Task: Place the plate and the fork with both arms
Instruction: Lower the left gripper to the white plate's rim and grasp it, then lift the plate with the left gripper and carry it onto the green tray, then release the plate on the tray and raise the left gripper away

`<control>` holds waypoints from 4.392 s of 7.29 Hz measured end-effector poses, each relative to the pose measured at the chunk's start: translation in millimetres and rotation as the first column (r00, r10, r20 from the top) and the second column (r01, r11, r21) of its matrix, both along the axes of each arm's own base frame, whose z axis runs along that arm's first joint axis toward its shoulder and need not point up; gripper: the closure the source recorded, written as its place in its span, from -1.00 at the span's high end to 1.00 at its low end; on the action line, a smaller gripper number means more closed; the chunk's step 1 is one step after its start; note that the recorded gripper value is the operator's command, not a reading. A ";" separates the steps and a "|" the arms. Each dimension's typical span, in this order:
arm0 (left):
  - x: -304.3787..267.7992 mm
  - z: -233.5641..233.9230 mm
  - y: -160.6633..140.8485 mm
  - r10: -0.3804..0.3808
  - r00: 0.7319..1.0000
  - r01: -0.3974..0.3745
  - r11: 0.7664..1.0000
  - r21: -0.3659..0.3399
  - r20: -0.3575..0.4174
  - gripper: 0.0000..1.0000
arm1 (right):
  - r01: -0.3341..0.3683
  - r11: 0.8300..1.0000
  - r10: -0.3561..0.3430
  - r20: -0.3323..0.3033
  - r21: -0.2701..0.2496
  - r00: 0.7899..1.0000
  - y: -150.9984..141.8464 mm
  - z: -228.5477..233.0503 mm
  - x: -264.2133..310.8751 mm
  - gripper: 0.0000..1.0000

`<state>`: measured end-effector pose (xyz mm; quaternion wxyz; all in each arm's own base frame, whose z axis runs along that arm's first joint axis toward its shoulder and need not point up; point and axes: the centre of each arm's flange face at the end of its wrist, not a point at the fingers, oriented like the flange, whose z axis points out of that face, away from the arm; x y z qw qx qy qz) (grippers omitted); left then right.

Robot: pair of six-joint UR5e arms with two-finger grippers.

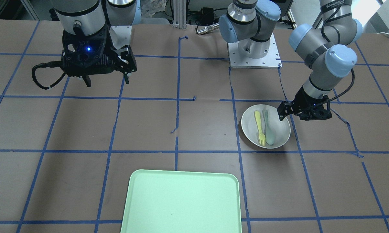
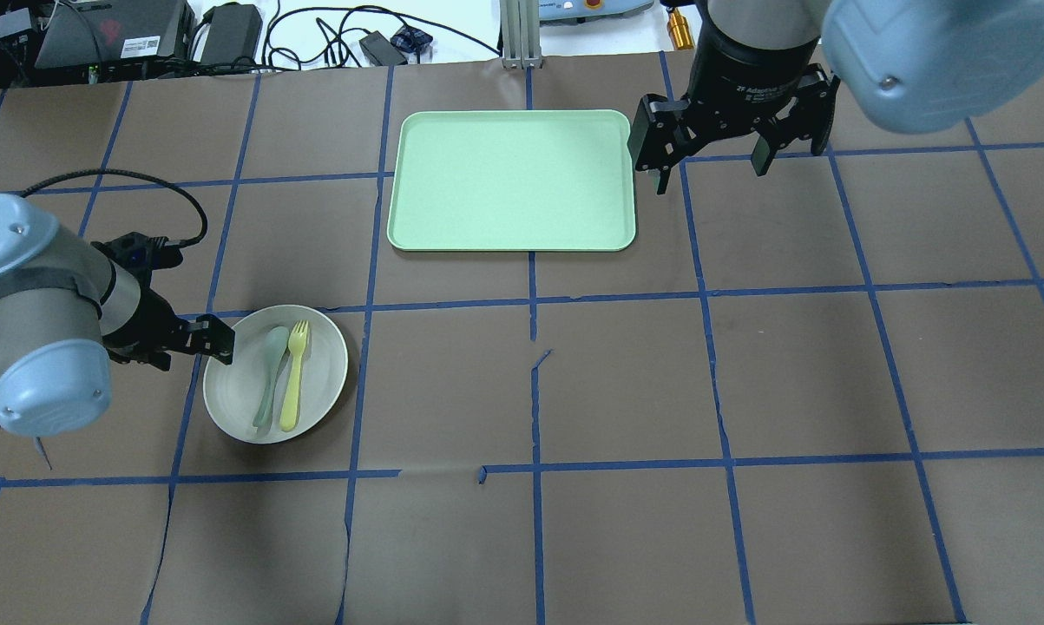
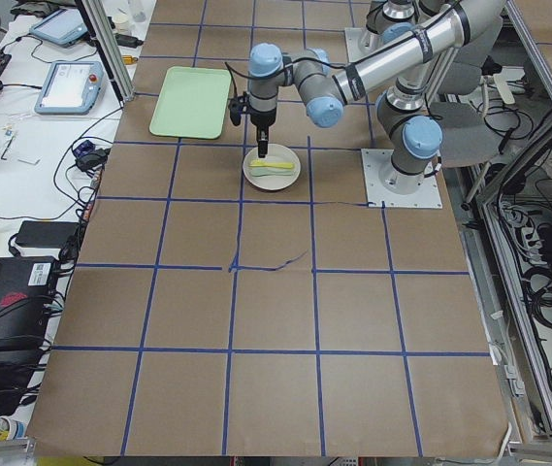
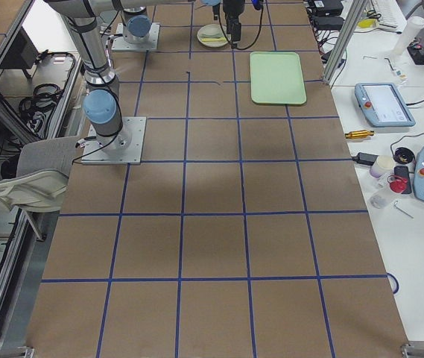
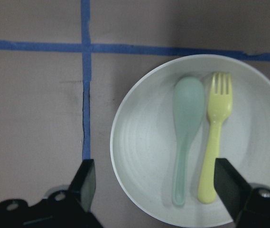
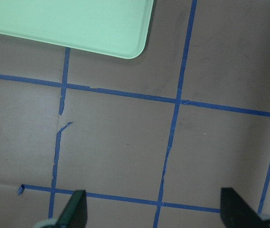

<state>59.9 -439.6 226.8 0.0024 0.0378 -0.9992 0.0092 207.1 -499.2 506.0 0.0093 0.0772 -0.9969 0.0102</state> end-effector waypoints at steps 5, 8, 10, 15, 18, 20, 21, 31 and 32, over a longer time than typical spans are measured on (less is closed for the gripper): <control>16.0 -46.6 10.6 0.024 1.000 -0.024 0.999 0.033 -0.005 -1.00 | 0.000 1.000 0.000 0.003 0.002 1.000 0.2 -0.6 0.3 1.00; 15.4 -43.3 4.8 0.026 0.999 -0.025 0.999 0.033 -0.031 -1.00 | 0.000 1.000 0.000 0.003 0.003 1.000 0.3 -0.4 0.3 1.00; 8.8 -18.6 -28.5 0.048 0.977 -0.050 0.999 -0.006 -0.208 -1.00 | 0.000 1.000 0.000 0.003 0.002 1.000 0.3 -0.4 0.3 1.00; -86.4 29.3 -169.8 0.066 0.838 -0.111 0.993 -0.050 -0.541 -1.00 | 0.000 1.000 0.000 0.004 0.003 1.000 0.1 -0.9 0.4 1.00; -182.3 6.0 -260.6 0.073 0.896 -0.088 0.996 -0.015 -0.437 -1.00 | 0.000 1.000 0.000 0.004 0.005 1.000 0.0 -1.9 0.5 1.00; -207.7 -20.0 -291.6 0.093 0.907 -0.109 0.994 -0.015 -0.410 -1.00 | 0.000 1.000 0.000 0.005 0.006 1.000 0.2 -2.7 0.6 1.00; -212.6 -35.4 -299.2 0.099 0.915 -0.117 0.993 -0.022 -0.392 -0.59 | 0.000 1.000 0.000 0.005 0.007 1.000 0.3 -3.1 0.6 1.00; -195.2 223.0 -114.8 0.118 0.993 -0.118 0.993 -0.001 -0.014 1.00 | 0.000 1.000 0.000 -0.002 0.004 1.000 0.0 -2.3 -0.1 1.00; -203.9 247.8 -82.8 0.102 0.995 -0.102 0.995 -0.018 -0.013 1.00 | 0.000 1.000 0.000 -0.002 0.005 1.000 -0.1 -2.5 -0.1 1.00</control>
